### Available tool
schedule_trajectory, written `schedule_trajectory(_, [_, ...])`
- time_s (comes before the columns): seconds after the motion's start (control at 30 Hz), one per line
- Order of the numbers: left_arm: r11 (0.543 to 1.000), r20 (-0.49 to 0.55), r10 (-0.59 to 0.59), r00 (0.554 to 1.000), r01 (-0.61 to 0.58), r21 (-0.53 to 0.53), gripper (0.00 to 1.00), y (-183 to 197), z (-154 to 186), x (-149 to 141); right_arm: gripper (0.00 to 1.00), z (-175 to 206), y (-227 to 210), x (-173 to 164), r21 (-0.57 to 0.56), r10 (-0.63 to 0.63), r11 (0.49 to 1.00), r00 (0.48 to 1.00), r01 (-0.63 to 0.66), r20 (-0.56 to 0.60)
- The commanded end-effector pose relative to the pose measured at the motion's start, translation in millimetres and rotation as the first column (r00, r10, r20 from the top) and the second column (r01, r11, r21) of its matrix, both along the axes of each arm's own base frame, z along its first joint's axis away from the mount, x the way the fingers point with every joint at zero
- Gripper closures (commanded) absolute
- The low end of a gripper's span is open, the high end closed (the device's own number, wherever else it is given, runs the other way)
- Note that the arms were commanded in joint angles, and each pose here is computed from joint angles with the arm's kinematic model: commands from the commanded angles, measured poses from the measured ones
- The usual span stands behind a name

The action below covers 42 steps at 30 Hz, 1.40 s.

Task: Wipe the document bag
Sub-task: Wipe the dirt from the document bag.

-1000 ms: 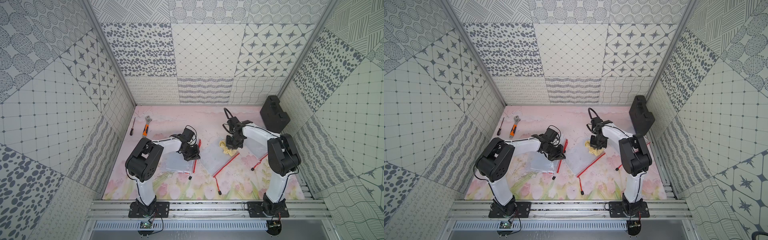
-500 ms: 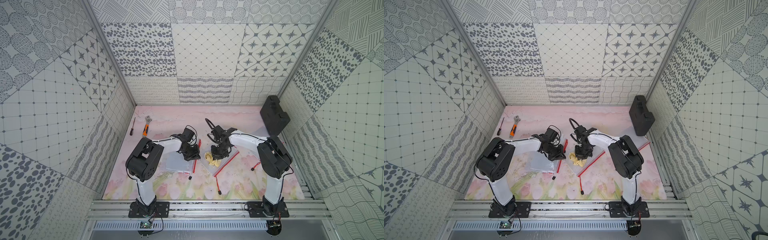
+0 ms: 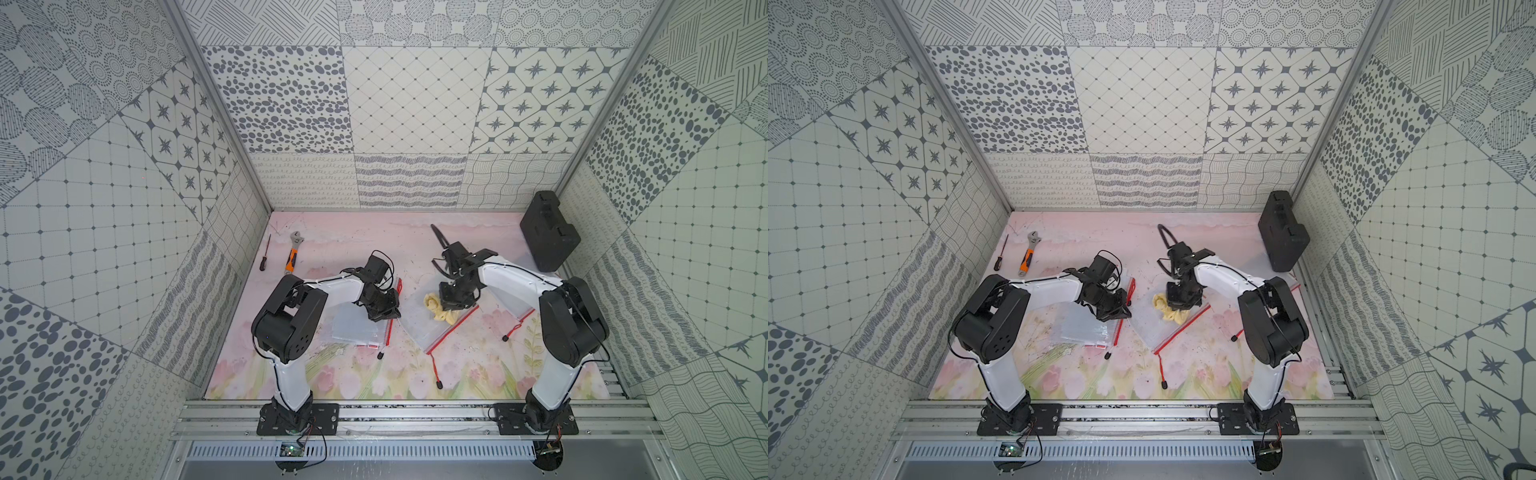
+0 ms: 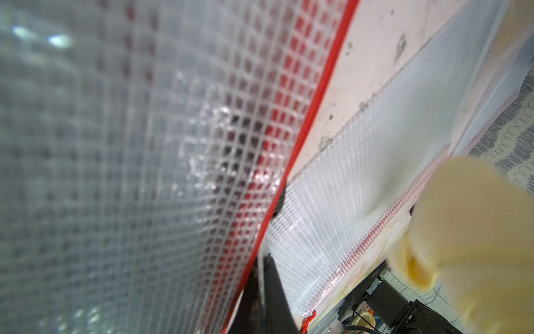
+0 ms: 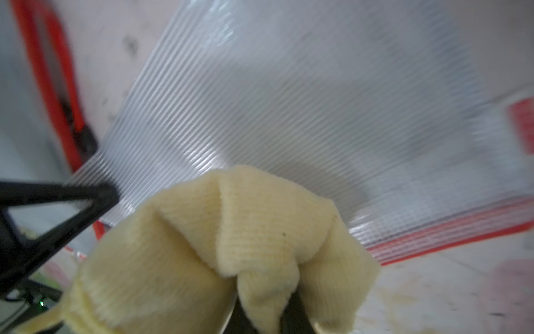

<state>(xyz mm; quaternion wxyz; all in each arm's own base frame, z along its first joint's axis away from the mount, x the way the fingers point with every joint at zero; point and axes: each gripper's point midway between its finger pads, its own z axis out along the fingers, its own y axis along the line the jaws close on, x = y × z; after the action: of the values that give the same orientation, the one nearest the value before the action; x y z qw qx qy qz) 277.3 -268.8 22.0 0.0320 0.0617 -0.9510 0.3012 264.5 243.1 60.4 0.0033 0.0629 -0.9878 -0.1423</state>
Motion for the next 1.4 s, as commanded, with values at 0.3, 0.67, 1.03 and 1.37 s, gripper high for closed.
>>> schedule_trajectory(0.3, [0.994,-0.035,0.005,0.999,-0.001,0.113,1.0,30.7,-5.3,-8.2,1.0,-58.4,-41.6,-38.1,-0.01,-0.139,0.99,0.962,0.141,-0.233])
schedule_trajectory(0.67, [0.995,-0.045,0.013,0.999,-0.009,0.101,1.0,36.1,-8.8,-10.9,1.0,14.5,-143.5,48.1,0.025,-0.399,0.916,0.916,0.4,-0.034])
schedule_trajectory(1.03, [0.997,-0.059,0.019,0.998,-0.014,0.082,1.0,29.2,-10.8,-4.7,1.0,-22.5,32.3,-0.7,0.075,-0.05,0.995,0.992,0.058,-0.115])
schedule_trajectory(1.37, [0.995,-0.053,-0.001,0.999,0.006,0.1,1.0,34.3,-11.2,-10.1,1.0,-48.8,-133.1,22.6,-0.077,-0.338,0.941,0.931,0.33,-0.138])
